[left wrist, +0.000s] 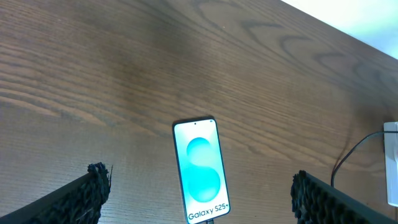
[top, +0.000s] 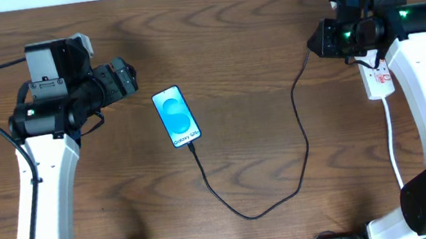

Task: Plug charger to phone and switch on socket
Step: 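Release the phone with the left gripper and retract both arms, then move the right gripper over the white power strip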

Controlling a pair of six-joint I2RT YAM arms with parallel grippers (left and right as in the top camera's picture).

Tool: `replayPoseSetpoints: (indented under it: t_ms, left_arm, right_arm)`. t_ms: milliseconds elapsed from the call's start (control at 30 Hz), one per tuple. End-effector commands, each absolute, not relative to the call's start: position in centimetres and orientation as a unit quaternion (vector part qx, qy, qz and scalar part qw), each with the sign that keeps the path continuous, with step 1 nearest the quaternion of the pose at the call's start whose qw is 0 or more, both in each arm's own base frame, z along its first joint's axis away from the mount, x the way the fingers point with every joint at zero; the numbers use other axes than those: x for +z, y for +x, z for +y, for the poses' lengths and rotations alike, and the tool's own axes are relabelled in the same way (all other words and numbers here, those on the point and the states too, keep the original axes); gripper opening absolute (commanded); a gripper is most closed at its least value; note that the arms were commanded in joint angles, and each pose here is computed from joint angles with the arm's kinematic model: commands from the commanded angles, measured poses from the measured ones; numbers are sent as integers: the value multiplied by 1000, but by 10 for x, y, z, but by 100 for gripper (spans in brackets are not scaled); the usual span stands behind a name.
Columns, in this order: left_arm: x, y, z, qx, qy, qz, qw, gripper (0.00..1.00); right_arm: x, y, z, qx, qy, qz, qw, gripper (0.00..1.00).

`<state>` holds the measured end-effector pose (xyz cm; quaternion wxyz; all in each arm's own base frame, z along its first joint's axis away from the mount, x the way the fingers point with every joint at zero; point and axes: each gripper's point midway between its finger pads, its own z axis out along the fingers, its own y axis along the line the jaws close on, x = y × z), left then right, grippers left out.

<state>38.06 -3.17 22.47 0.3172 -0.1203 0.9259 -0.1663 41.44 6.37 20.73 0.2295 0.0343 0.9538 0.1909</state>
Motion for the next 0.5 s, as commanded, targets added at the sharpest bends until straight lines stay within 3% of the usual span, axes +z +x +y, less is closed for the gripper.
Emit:
replayPoseSetpoints:
  t_ms: [0, 467]
  left_arm:
    - [228, 382, -30, -159, -113, 926, 324, 95]
    - [228, 382, -30, -159, -113, 926, 323, 95]
  right_arm:
    - [219, 413, 63, 191, 30, 951, 243, 19]
    - [218, 413, 62, 184, 26, 951, 245, 19]
